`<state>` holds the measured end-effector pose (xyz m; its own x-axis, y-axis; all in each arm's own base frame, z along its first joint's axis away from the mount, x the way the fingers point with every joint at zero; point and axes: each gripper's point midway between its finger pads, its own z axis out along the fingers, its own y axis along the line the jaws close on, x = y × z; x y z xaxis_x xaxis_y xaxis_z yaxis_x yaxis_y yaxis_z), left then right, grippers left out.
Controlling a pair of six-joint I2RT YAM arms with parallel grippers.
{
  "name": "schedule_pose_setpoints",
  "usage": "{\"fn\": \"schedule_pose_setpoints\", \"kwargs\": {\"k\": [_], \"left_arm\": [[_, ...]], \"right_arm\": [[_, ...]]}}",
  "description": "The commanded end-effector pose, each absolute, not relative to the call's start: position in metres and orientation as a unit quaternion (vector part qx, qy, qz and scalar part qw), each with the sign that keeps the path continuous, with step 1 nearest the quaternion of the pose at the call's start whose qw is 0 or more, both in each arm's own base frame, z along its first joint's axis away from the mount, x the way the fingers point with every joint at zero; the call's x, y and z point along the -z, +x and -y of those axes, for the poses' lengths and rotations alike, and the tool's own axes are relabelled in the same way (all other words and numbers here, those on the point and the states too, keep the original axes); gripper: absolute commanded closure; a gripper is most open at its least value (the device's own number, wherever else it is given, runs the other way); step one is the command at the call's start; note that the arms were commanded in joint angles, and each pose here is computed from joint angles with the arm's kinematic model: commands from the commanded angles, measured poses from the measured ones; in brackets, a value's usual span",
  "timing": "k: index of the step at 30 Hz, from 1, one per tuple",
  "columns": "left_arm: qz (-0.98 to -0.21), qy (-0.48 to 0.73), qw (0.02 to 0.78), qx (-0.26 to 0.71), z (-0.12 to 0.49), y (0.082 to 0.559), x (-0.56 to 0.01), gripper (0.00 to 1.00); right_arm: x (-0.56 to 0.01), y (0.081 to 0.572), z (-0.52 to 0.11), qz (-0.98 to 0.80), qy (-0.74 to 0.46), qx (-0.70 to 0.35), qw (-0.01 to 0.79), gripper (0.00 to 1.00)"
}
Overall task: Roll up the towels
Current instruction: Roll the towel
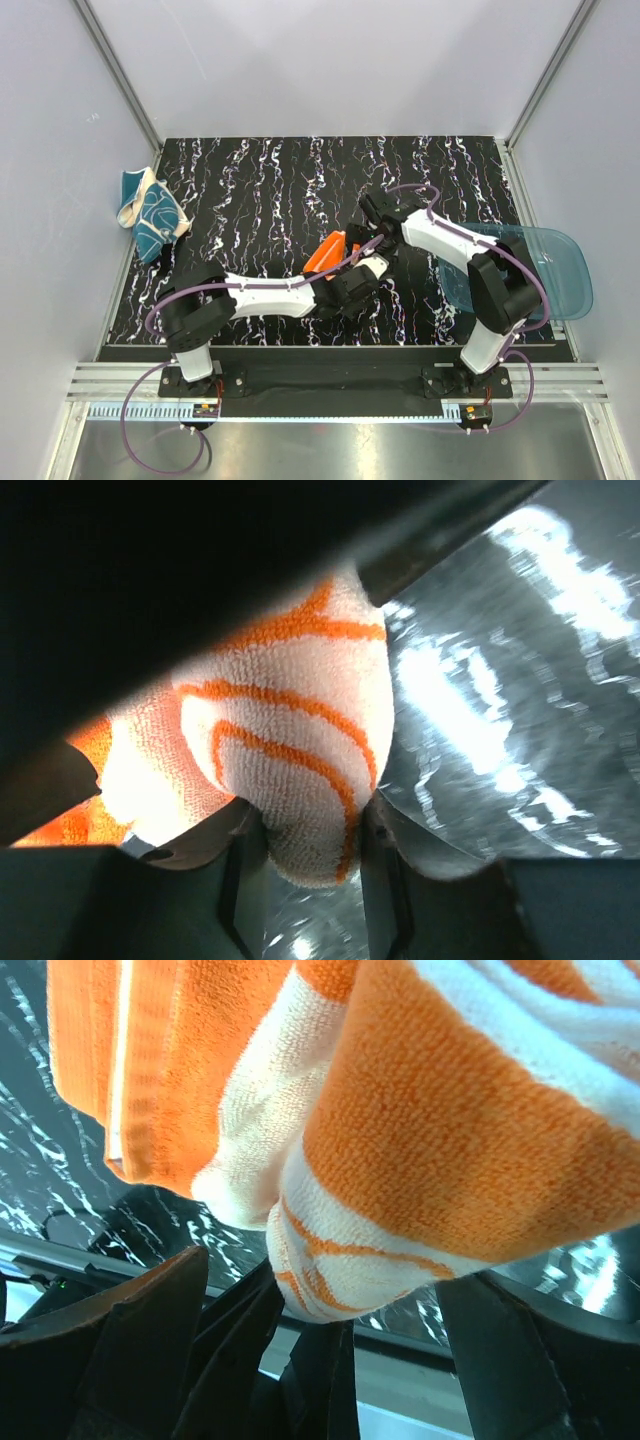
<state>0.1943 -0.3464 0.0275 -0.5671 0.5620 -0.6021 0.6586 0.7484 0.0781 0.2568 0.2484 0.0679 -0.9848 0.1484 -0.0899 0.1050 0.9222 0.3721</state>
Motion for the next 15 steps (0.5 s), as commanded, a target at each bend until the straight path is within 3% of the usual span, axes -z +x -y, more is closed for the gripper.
{"fn": "schedule_pose_setpoints", "kwargs": {"k": [1, 15], "left_arm": [[-0.908, 0.343, 0.208, 0.118, 0.332, 0.154, 0.006, 0.92], [-0.91, 0.342, 0.187, 0.14, 0.331, 0.143, -0.007, 0.94]], "right_arm": [[-0.099, 0.276, -0.224, -0.979, 0.076, -0.173, 0.082, 0.0], [-0.157, 0.325, -0.162, -0.972, 0.123, -0.136, 0.149, 0.0]]}}
